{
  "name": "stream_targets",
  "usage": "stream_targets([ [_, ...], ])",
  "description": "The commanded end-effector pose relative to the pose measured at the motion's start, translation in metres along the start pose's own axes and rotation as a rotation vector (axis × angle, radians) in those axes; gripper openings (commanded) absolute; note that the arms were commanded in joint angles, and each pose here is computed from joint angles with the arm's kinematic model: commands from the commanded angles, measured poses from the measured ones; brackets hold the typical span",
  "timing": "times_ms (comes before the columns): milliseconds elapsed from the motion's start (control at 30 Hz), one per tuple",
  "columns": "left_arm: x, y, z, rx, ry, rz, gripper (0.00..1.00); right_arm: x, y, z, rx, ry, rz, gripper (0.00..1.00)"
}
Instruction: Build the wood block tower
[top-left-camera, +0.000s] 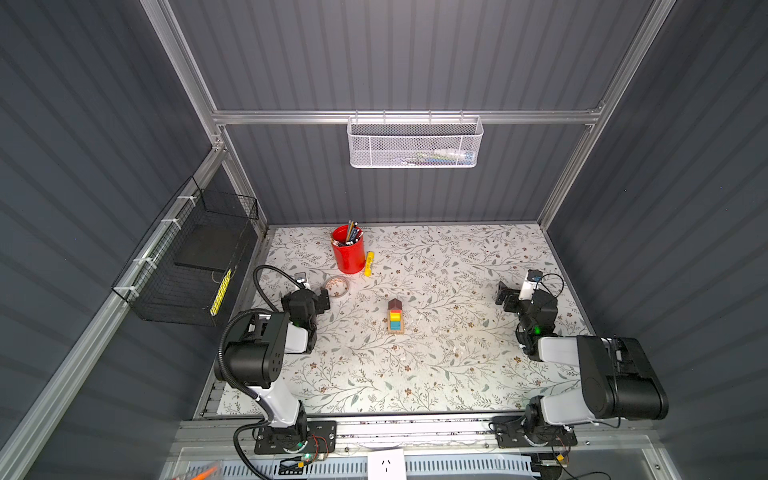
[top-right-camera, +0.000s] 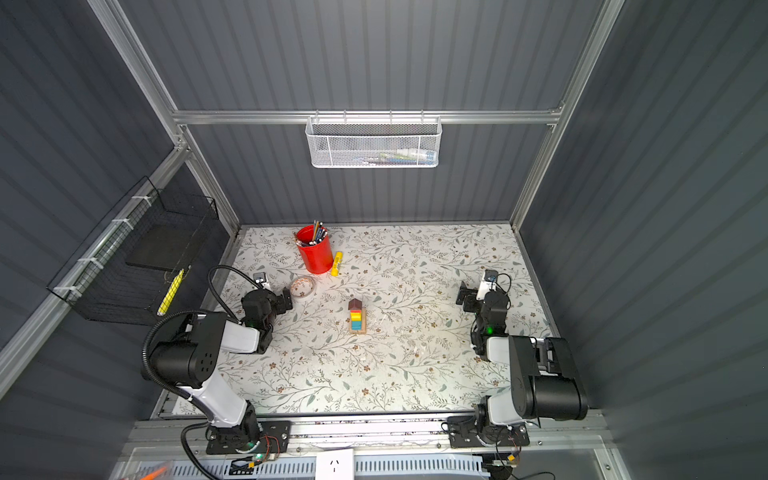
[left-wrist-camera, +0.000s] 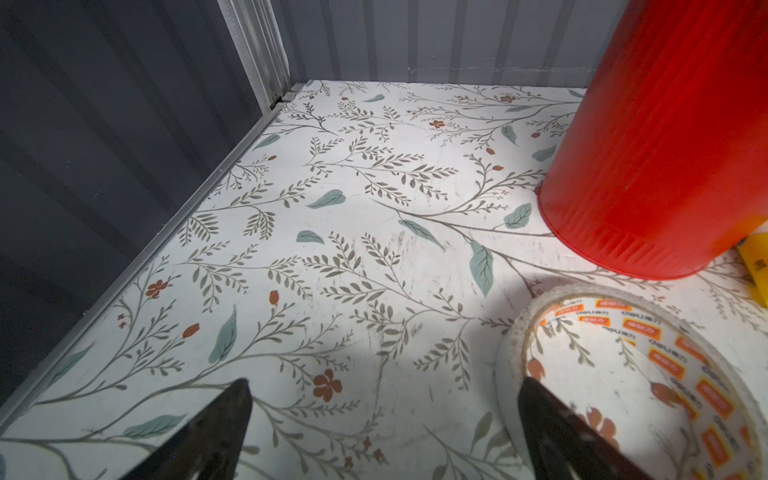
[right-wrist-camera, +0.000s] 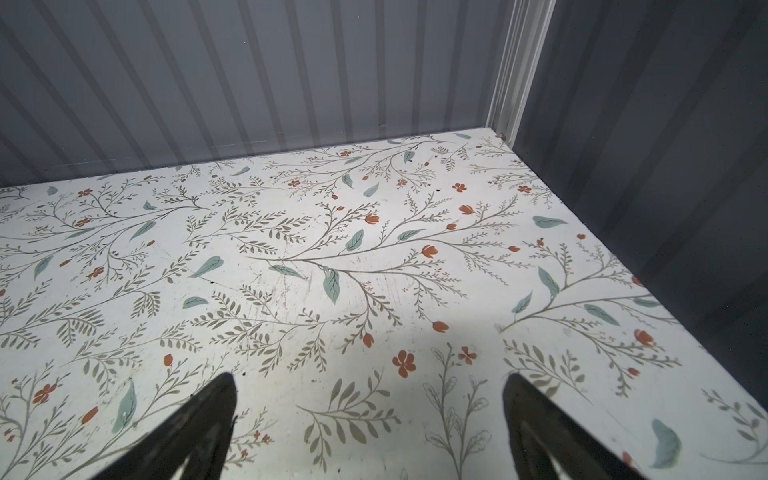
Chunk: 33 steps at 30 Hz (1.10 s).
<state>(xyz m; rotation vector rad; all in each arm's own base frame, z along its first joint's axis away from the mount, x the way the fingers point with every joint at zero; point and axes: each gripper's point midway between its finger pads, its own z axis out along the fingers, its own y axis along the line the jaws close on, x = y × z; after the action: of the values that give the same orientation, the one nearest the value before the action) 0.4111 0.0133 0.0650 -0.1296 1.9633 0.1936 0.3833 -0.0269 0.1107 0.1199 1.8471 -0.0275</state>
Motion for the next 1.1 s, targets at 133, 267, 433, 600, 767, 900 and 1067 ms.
stream_targets([
  [133, -0.001, -0.039, -0.003, 0.217, -0.007, 0.106, 1.0, -0.009, 0.002, 0.0, -0.012, -0.032, 0.004, 0.99],
  [267, -0.001, -0.029, -0.003, 0.157, -0.019, 0.084, 1.0, -0.009, 0.002, 0.0, -0.012, -0.033, 0.004, 0.99],
  [433, -0.003, 0.008, -0.001, -0.059, -0.021, -0.008, 1.0, -0.009, 0.002, 0.0, -0.012, -0.034, 0.003, 0.99],
  [600, -0.001, -0.031, 0.001, 0.166, 0.006, 0.087, 1.0, -0.01, 0.002, 0.0, -0.012, -0.035, 0.003, 0.99],
  [767, -0.005, 0.011, -0.001, -0.06, -0.012, -0.018, 1.0, -0.009, 0.002, 0.0, -0.011, -0.034, 0.003, 0.99],
  [900, -0.005, 0.004, -0.001, -0.07, -0.023, 0.018, 1.0, -0.009, 0.002, 0.0, -0.012, -0.033, 0.003, 0.99],
  [1067, -0.002, 0.001, -0.001, -0.046, -0.008, 0.017, 1.0, -0.009, 0.002, 0.0, -0.012, -0.033, 0.003, 0.99],
])
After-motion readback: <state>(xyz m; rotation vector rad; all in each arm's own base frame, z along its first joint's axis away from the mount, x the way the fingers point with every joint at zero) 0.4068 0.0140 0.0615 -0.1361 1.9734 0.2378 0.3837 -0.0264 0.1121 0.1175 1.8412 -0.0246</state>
